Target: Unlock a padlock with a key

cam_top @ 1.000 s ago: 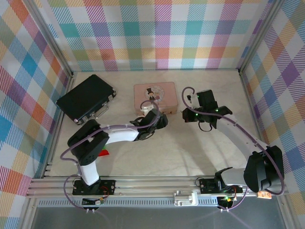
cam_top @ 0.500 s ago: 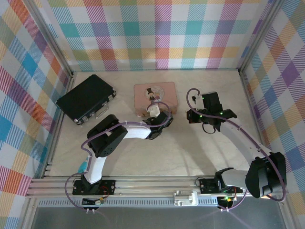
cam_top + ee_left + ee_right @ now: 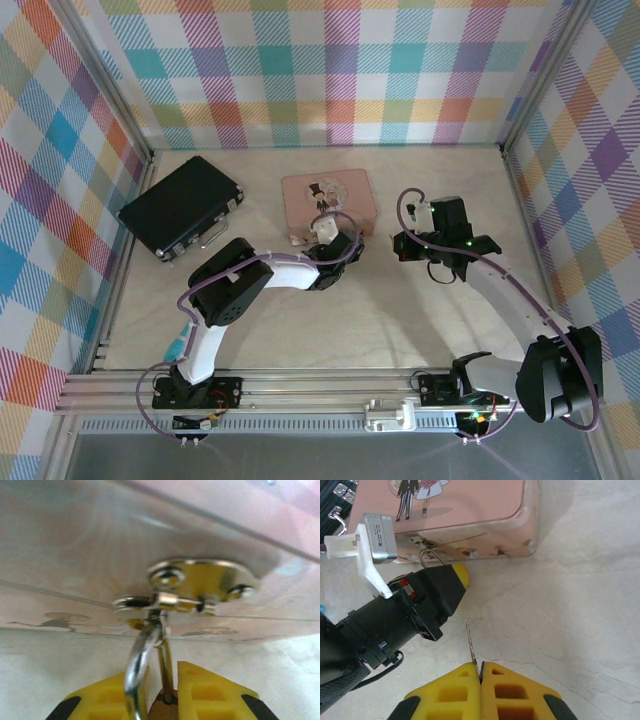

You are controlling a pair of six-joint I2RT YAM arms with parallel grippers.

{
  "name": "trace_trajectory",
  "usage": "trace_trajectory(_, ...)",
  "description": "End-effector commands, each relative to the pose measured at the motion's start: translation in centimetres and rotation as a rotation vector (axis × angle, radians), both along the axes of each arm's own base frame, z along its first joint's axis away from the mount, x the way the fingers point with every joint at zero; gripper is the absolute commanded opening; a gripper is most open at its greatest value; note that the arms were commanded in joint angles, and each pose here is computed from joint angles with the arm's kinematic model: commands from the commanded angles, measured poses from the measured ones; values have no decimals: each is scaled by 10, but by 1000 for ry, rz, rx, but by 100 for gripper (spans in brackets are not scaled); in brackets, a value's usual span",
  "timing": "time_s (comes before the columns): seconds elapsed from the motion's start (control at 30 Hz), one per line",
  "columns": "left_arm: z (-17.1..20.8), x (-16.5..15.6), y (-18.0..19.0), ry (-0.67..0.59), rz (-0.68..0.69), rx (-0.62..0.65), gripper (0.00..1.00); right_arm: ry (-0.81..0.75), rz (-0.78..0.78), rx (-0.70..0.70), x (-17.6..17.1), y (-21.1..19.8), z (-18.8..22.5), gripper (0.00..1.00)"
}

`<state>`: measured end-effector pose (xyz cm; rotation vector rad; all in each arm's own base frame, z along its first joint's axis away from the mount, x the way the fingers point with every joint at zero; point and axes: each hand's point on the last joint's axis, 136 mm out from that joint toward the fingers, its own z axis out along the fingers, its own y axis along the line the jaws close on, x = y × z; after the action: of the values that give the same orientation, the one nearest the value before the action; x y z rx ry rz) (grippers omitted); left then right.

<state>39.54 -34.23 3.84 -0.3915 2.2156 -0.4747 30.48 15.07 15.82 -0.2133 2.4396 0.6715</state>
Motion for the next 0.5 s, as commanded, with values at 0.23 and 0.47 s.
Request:
trace_trajectory(0.23, 45, -4, -17, 66, -155, -278, 0, 29, 175, 216, -11, 38, -3, 0)
trace_trajectory(0.47, 79, -6, -19, 61, -249, -430, 0, 84, 214, 301, -14, 48, -9, 0)
